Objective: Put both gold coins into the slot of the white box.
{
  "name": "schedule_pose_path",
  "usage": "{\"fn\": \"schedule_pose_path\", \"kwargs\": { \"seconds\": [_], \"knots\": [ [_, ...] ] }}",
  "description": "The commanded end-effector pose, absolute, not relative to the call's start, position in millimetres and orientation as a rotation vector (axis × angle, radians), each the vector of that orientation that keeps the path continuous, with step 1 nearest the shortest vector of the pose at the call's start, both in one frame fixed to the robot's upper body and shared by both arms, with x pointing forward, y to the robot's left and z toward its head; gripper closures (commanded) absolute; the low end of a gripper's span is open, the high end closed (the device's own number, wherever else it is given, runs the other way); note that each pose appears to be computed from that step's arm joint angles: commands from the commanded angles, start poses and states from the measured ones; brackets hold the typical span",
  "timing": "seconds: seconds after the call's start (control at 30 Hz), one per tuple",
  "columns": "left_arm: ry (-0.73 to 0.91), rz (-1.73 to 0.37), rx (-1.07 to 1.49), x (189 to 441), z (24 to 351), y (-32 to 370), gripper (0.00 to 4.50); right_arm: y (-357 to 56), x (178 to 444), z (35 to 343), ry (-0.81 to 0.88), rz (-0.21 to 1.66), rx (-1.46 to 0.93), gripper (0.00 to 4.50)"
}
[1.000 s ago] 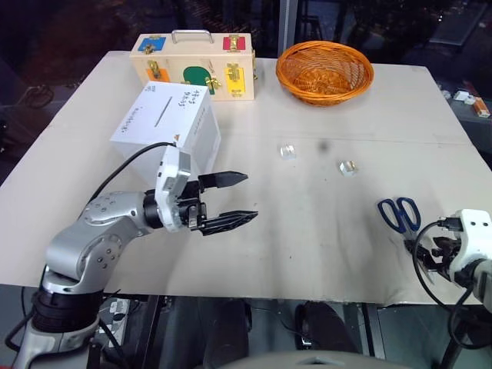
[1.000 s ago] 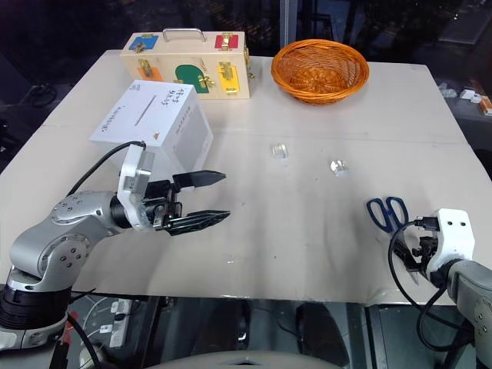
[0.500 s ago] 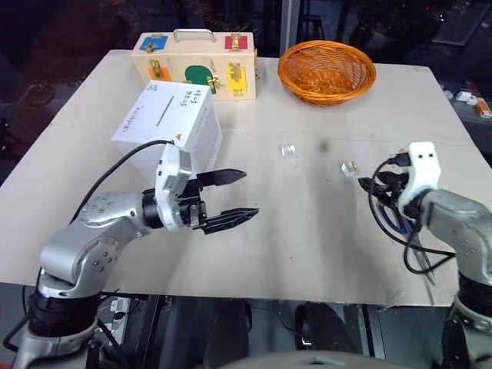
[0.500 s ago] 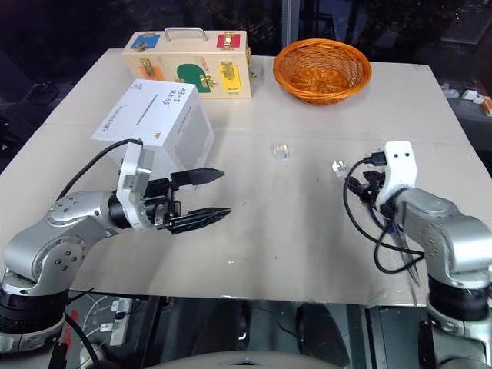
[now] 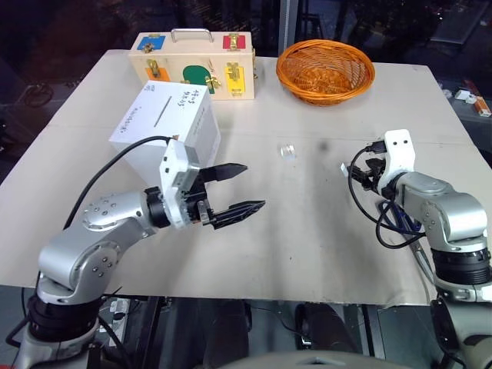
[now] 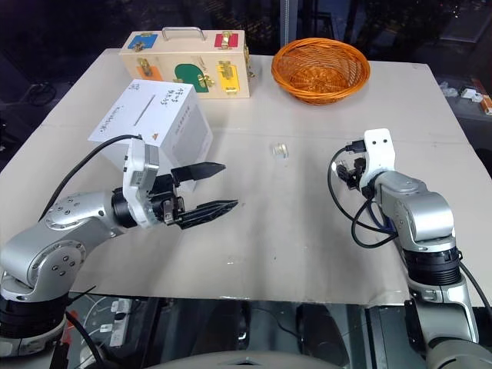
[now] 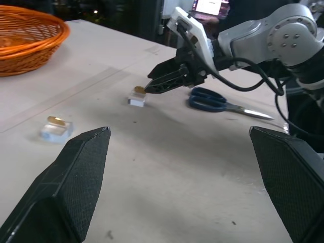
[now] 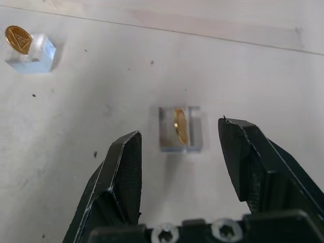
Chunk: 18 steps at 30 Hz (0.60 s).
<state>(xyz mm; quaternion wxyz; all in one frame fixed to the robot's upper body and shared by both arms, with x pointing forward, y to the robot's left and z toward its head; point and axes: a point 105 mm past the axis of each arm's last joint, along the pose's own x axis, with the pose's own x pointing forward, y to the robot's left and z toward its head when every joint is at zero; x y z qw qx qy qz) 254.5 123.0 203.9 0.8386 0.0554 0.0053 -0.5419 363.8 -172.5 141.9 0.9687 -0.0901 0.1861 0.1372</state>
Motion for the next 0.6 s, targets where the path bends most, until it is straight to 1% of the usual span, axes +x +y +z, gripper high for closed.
{"fn": "schedule_pose_path", "kwargs": {
  "seconds": [0.03,0.43,0.53,0.57,0.6],
  "knots": [
    [-0.033,-1.16,0.166,251.8,213.4,118.3,0.0,-172.2,369.9,152.4,0.332,0.272,-0.199,3.09],
    [-0.035,-1.152,0.16,250.8,214.0,120.0,0.0,-171.2,376.8,145.8,0.345,0.267,-0.204,3.09],
    [-0.039,-1.147,0.158,250.8,214.2,120.4,0.0,-171.3,378.9,145.2,0.345,0.266,-0.204,3.93],
    [-0.04,-1.146,0.158,251.0,214.2,120.3,0.0,-171.5,379.8,145.5,0.344,0.265,-0.203,4.45],
    [-0.04,-1.146,0.158,251.0,214.1,120.4,0.0,-171.4,380.4,145.8,0.343,0.265,-0.203,4.45]
  ]
}}
